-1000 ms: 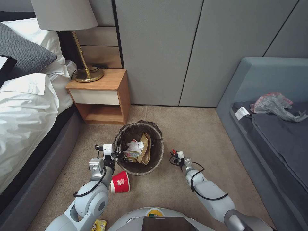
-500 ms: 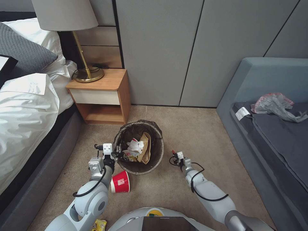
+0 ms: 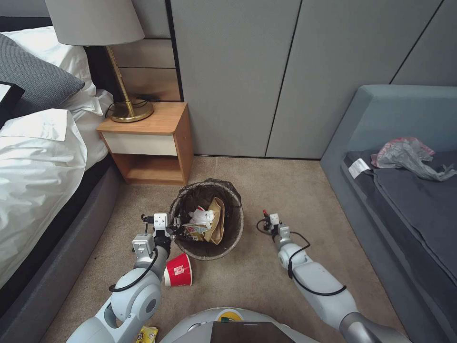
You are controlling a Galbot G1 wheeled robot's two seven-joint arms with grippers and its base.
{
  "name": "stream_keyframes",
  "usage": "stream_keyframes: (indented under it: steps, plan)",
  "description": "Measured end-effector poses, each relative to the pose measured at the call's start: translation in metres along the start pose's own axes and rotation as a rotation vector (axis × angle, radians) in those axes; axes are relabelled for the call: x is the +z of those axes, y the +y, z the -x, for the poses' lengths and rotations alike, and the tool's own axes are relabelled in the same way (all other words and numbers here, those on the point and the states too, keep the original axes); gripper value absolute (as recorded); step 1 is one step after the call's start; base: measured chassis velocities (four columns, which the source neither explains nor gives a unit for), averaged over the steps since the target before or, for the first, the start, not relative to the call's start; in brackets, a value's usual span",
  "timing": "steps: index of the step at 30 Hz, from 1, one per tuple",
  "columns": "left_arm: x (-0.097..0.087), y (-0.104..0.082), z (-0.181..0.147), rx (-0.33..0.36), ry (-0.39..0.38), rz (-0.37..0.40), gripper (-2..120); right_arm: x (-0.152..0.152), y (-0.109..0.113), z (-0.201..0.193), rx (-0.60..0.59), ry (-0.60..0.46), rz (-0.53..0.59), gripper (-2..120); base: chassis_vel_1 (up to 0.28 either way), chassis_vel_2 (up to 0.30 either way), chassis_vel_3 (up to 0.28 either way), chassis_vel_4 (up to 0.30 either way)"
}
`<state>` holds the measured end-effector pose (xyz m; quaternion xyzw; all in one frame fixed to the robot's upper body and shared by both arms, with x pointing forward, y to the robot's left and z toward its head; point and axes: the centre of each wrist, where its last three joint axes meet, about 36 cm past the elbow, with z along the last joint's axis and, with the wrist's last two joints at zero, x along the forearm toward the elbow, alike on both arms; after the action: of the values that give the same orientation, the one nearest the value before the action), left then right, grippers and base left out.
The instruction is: Pick up the trash bin, then pick up the garbage from the floor and place it into the trash bin.
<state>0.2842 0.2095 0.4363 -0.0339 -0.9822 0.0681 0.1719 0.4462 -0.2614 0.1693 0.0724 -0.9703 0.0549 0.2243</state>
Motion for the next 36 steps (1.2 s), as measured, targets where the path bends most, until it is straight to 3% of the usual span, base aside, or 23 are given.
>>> stream_keyframes:
  steps: [13,18,23,29,32,36]
  plan:
    - [0.002,-0.001,-0.001,0.006,0.009,0.003,0,-0.034,-0.004,-0.003,0.049,-0.08,0.034,0,0.0,0.0,0.0,0.0]
    - [0.004,-0.002,-0.002,0.012,0.018,0.006,0,-0.076,-0.008,-0.011,0.084,-0.183,0.065,0,0.0,0.0,0.0,0.0]
    - [0.005,-0.002,-0.003,0.013,0.021,0.008,0,-0.1,-0.012,-0.018,0.109,-0.25,0.075,0,0.0,0.0,0.0,0.0]
    - [0.007,-0.001,-0.003,0.014,0.027,0.018,0,-0.158,-0.028,-0.048,0.138,-0.436,0.082,0,0.0,0.0,0.0,0.0]
    - [0.009,0.0,-0.002,0.016,0.034,0.026,0,-0.198,-0.029,-0.083,0.078,-0.57,0.07,0,0.0,0.0,0.0,0.0]
    - [0.011,-0.001,-0.002,0.021,0.045,0.032,0,-0.227,-0.022,-0.115,-0.017,-0.667,0.06,0,0.0,0.0,0.0,0.0]
